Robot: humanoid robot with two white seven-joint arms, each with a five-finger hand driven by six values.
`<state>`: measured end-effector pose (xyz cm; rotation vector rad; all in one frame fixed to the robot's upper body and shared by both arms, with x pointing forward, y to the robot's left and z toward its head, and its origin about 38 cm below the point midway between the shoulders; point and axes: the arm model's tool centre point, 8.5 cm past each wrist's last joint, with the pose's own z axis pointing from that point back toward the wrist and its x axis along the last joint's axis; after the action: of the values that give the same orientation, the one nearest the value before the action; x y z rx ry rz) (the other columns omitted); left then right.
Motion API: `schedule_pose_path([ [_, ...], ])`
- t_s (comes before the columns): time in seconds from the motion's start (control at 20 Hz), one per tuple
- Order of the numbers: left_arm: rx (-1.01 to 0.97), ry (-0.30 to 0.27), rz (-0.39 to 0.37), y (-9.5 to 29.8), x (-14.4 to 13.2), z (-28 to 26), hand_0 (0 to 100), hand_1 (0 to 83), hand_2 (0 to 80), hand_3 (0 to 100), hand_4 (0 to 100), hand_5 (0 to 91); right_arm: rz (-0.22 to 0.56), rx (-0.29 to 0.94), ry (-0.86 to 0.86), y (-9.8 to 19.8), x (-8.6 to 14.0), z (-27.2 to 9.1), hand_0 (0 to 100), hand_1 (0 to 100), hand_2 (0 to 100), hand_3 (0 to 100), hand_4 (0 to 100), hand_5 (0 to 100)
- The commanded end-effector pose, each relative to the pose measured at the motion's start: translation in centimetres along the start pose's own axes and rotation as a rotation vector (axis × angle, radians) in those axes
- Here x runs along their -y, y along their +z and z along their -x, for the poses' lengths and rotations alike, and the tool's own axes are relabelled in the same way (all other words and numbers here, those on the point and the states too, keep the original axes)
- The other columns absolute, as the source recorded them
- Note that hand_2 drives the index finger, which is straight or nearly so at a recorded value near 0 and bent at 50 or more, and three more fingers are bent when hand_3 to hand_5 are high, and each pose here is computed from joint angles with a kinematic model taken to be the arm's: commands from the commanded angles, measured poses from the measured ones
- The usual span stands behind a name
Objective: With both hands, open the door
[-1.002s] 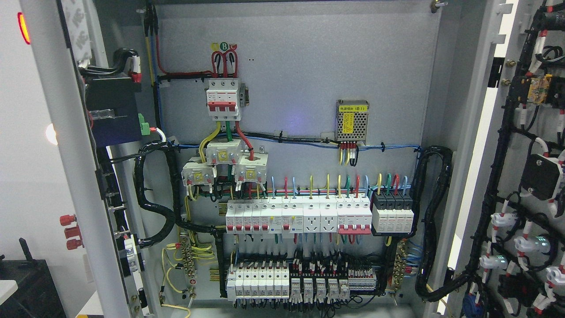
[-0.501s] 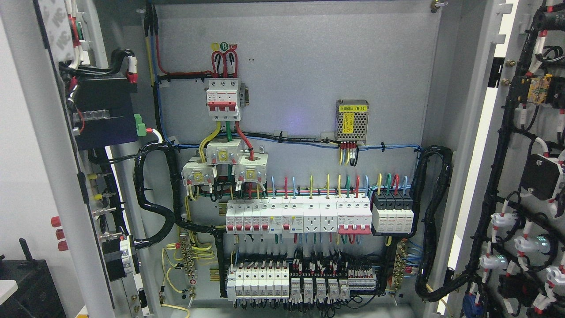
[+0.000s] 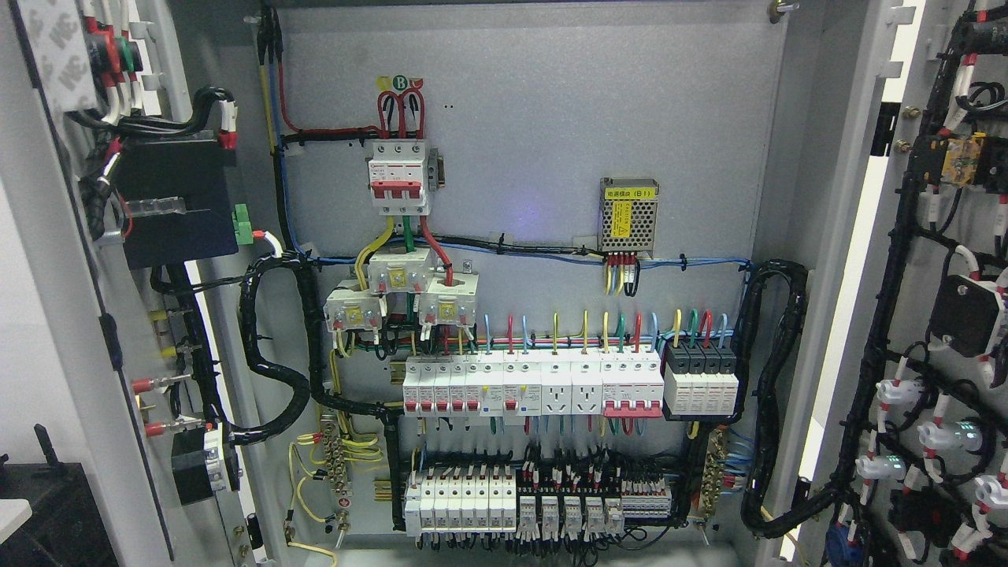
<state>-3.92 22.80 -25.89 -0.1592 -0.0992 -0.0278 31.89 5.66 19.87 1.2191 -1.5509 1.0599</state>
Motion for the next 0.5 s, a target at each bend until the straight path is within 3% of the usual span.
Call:
schedule_pose_path([
  [0.0, 0.0, -0.001, 0.007, -0.02, 0.14, 0.0, 0, 0.0, 0.0, 0, 4, 0.0, -0.021, -0.004, 0.004, -1.11, -0.51, 0.17, 0, 0, 0, 0, 0, 0],
  [0.45, 0.0, 0.001, 0.007, -0.02, 0.14, 0.0, 0, 0.0, 0.0, 0, 4, 0.0, -0.05, -0.016, 0.025, -1.92, -1.02, 0.24, 0, 0, 0, 0, 0, 0],
])
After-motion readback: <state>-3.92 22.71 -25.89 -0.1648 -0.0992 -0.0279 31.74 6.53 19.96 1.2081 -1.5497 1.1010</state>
